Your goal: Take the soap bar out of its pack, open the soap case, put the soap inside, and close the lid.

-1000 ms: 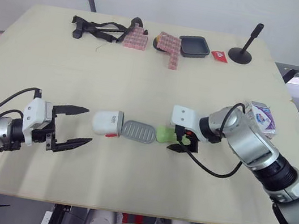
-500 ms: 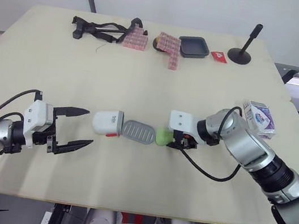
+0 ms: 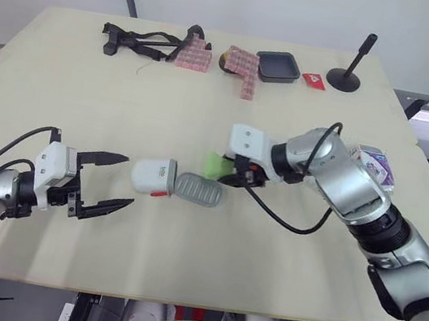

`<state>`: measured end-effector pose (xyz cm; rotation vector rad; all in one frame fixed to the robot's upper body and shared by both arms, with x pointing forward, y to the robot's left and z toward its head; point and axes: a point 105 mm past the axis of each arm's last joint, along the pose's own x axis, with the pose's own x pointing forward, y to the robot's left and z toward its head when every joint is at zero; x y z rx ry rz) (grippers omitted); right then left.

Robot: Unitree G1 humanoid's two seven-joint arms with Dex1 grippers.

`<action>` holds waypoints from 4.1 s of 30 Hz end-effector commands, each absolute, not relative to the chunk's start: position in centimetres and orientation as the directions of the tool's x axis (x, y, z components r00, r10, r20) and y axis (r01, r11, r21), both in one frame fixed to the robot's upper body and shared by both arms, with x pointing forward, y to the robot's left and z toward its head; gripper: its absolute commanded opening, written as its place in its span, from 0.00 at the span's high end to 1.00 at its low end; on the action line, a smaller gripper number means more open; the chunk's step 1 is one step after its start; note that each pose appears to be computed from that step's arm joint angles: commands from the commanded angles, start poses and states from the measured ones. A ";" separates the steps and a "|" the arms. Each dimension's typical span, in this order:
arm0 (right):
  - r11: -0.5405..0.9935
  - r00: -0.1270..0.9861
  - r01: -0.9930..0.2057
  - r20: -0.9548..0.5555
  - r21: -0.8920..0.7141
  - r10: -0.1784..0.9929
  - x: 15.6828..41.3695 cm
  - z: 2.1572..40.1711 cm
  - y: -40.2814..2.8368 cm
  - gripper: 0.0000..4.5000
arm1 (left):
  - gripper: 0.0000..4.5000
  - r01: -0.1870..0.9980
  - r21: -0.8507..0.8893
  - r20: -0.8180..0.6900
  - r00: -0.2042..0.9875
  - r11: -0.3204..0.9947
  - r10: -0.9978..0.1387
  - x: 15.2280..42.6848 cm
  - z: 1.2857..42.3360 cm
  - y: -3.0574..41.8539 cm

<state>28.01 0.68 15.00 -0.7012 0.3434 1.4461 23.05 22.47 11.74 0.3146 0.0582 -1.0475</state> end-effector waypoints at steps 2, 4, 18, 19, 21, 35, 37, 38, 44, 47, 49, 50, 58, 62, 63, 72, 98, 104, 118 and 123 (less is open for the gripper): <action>0.021 0.159 -0.974 -0.618 -0.224 0.770 28.2 14.8 1.4 0.60 | 0.00 0.857 0.260 -0.200 0.499 0.446 -0.843 23.3 12.2 22.5; 0.025 0.149 -0.979 -0.630 -0.202 0.762 28.0 14.3 1.9 0.60 | 0.00 0.855 0.263 -0.201 0.502 0.447 -0.841 23.3 12.2 22.5; 0.026 0.118 -0.989 -0.657 -0.148 0.744 27.4 12.2 4.1 0.60 | 0.00 0.860 0.258 -0.204 0.494 0.440 -0.845 23.6 12.2 22.5; 0.026 0.118 -0.989 -0.659 -0.149 0.743 27.5 12.1 4.1 0.60 | 0.00 0.860 0.258 -0.205 0.493 0.440 -0.845 23.6 12.1 22.5; 0.024 0.118 -0.989 -0.664 -0.149 0.739 27.5 11.9 4.2 0.60 | 0.00 0.861 0.257 -0.206 0.492 0.438 -0.846 23.6 12.1 22.5; 0.010 0.134 -0.982 -0.656 -0.189 0.743 28.1 12.5 4.6 0.49 | 0.00 0.859 0.254 -0.206 0.497 0.444 -0.843 23.6 12.0 22.6; 0.011 0.143 -0.979 -0.652 -0.202 0.745 28.2 12.8 4.5 0.29 | 0.00 0.859 0.251 -0.206 0.497 0.445 -0.843 23.5 12.0 22.6; 0.012 0.147 -0.978 -0.651 -0.207 0.744 28.3 12.9 4.5 0.23 | 0.00 0.860 0.251 -0.207 0.497 0.445 -0.843 23.5 11.9 22.6; 0.016 0.161 -0.975 -0.656 -0.221 0.737 28.4 13.1 4.0 0.01 | 0.00 0.861 0.243 -0.207 0.495 0.446 -0.844 23.5 11.7 22.5; 0.027 0.172 -0.974 -0.648 -0.227 0.742 28.5 13.5 3.7 0.01 | 0.00 0.862 0.242 -0.207 0.495 0.446 -0.844 23.5 11.6 22.5; 0.041 0.183 -0.972 -0.636 -0.231 0.750 28.7 13.9 3.3 0.01 | 0.00 0.863 0.242 -0.208 0.493 0.444 -0.845 23.5 11.5 22.5; 0.046 0.188 -0.971 -0.632 -0.233 0.752 28.8 14.1 3.1 0.01 | 0.00 0.864 0.242 -0.209 0.492 0.443 -0.845 23.5 11.5 22.5; 0.046 0.167 -0.971 -0.524 -0.236 0.835 28.8 14.9 1.0 0.01 | 0.00 0.869 0.283 -0.235 0.473 0.406 -0.849 24.2 11.4 22.6; 0.071 0.152 -0.975 -0.399 -0.212 0.904 28.6 15.6 -0.6 0.01 | 0.00 0.874 0.301 -0.255 0.459 0.381 -0.851 24.9 11.6 22.5; 0.068 0.145 -0.973 -0.357 -0.220 0.923 28.4 15.8 -1.1 0.01 | 0.00 0.878 0.303 -0.261 0.451 0.371 -0.854 25.0 11.6 22.5; 0.089 0.115 -0.961 -0.087 -0.261 0.990 26.2 16.2 -7.1 0.01 | 0.00 0.918 0.307 -0.369 0.357 0.250 -0.858 26.5 11.8 21.6; 0.331 0.339 -0.930 -0.024 -0.156 0.941 24.1 8.5 -13.7 0.01 | 0.00 0.935 0.345 -0.512 0.265 0.087 -0.817 29.5 10.7 18.8; 0.335 0.342 -0.928 -0.020 -0.164 0.939 24.3 8.6 -13.8 0.01 | 0.00 0.931 0.363 -0.551 0.257 0.049 -0.794 29.9 9.9 18.8; 0.335 0.344 -0.926 -0.027 -0.173 0.938 24.6 8.7 -13.8 0.01 | 0.00 0.926 0.370 -0.521 0.278 0.080 -0.807 30.7 9.4 17.7; 0.332 0.343 -0.927 -0.032 -0.175 0.939 24.6 8.8 -13.7 0.01 | 0.00 0.932 0.348 -0.511 0.283 0.105 -0.812 31.0 9.2 17.4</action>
